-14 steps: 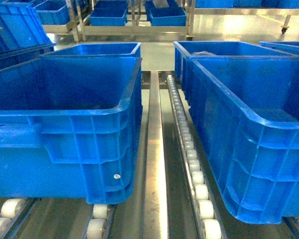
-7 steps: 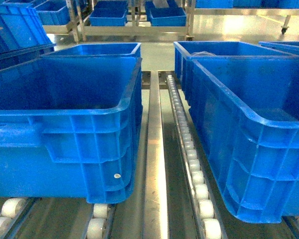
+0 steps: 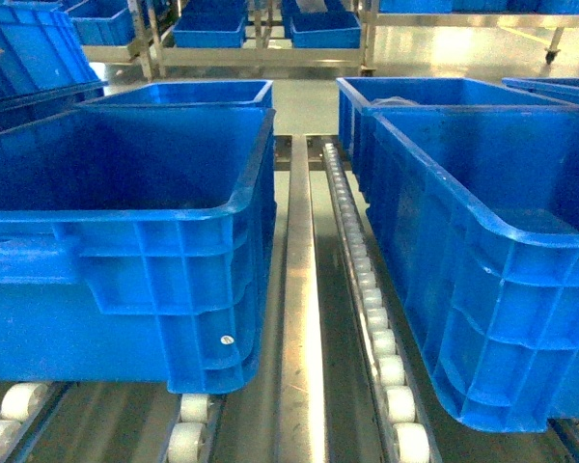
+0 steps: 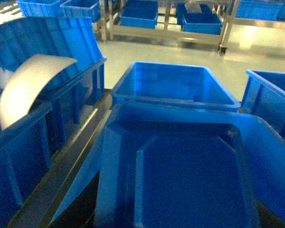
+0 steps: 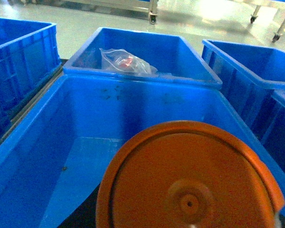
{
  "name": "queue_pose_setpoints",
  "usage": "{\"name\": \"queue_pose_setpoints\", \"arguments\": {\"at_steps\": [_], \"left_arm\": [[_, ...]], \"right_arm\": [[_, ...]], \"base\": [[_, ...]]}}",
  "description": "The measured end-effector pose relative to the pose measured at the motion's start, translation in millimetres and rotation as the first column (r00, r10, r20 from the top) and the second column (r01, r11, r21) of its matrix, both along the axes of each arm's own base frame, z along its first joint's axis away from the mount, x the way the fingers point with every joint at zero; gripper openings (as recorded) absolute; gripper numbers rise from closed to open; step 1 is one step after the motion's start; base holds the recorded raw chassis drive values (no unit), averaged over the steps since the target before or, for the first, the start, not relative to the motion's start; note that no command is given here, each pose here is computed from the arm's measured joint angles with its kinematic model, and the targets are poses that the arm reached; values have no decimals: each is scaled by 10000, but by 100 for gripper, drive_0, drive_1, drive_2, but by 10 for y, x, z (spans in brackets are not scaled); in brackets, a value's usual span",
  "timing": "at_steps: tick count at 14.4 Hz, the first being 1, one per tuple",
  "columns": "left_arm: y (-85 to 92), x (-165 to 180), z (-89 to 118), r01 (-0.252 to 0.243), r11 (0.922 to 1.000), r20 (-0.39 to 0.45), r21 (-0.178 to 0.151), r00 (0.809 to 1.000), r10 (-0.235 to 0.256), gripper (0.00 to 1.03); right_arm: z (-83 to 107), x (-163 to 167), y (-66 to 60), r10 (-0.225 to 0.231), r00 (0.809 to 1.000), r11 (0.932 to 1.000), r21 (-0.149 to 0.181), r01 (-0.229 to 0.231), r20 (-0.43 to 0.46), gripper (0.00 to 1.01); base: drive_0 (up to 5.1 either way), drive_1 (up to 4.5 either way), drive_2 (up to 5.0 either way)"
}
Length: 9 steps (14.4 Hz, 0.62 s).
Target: Sort blue parts and orange caps into right shelf containers
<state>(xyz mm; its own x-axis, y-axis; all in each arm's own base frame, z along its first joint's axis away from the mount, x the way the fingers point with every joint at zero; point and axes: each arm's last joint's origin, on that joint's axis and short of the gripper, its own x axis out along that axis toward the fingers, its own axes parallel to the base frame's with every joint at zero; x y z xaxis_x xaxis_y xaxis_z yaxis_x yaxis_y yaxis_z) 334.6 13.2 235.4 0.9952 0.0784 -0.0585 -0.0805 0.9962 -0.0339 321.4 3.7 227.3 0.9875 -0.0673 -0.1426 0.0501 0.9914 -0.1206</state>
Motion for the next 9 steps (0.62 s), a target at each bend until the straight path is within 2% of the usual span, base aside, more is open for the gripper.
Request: {"name": "queue_pose_setpoints", "arguments": {"at_steps": [1,2,4,5,6,7,9], "left_arm": [[-35,92,2,130,9998,-10,128,9999,-130,45],[-63,77,90,-17,9996,482,290,9988,3,59],[-80,50,195,-16,9990,835,438,9965,-21,85],[-96,46,165,265,9987,595,444,9978,-291,90],[-107,-84,90,597,9973,569,436,9964,-622,77],[-122,-308,-7,722,9964,600,435,9954,-747,63],[-134,-653,-151,782,9960,698,443,9943,-812,36]], "right_arm": [[-37,180,-2,-249,9995,9992,300,255,-202,48],[3,202,-5,-405,9992,9975,578,404,7,61],[107,192,-5,-456,9982,9958,816,423,393,89],[108,190,-13,-310,9971,9952,953,242,702,96],[72,66,-25,398,9883,9937,982,-547,1475,82],[-10,-161,-22,537,9855,9928,973,-700,1610,67],[-163,-508,-24,544,9862,9927,980,-703,1561,39]], "base": [[0,0,0],[0,0,0],[0,0,0],[0,0,0],[0,0,0],[0,0,0],[0,0,0]]}}
